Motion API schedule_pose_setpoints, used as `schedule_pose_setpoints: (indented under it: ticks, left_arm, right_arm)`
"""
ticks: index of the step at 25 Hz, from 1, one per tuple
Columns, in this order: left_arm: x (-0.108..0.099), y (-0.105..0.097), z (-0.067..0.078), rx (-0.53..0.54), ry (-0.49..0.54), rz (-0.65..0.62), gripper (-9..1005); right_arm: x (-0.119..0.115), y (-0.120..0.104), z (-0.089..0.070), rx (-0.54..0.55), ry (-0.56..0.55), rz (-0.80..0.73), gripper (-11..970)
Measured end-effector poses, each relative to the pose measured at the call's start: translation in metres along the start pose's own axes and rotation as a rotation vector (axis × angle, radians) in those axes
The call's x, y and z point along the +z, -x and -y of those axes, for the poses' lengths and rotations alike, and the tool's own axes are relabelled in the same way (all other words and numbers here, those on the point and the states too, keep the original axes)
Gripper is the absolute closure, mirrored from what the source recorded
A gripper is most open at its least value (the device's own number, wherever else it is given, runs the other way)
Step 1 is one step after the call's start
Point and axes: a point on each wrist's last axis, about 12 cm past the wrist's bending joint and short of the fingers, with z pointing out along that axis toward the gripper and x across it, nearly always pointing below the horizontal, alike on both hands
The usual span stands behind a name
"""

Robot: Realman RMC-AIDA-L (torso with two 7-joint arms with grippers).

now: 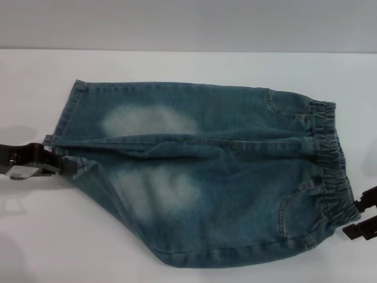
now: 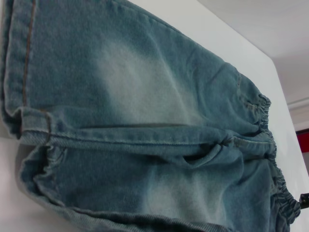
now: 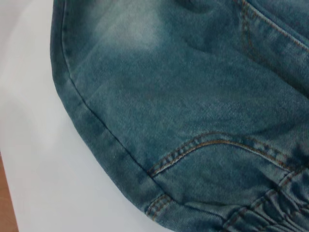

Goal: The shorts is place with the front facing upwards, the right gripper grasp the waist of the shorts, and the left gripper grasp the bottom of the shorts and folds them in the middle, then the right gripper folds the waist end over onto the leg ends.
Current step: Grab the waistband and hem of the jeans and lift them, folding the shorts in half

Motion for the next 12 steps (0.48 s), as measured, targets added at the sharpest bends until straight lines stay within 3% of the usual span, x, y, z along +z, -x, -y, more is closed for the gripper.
schedule_pose_setpoints:
  ticks: [8,12]
  left_arm:
    - [0.0001,0.0036,0.0,0.009,0.01,0.015,969]
    - [0.0027,0.0043,0.0008,0.013,0.009,0.017,969]
  right_arm:
    - [0.0006,-0.0012,0.0027,-0.007,-0.016,-0.002,374]
    - [0.0018,-0.0004,0.0033,-0.007,-0.014,-0.001,625]
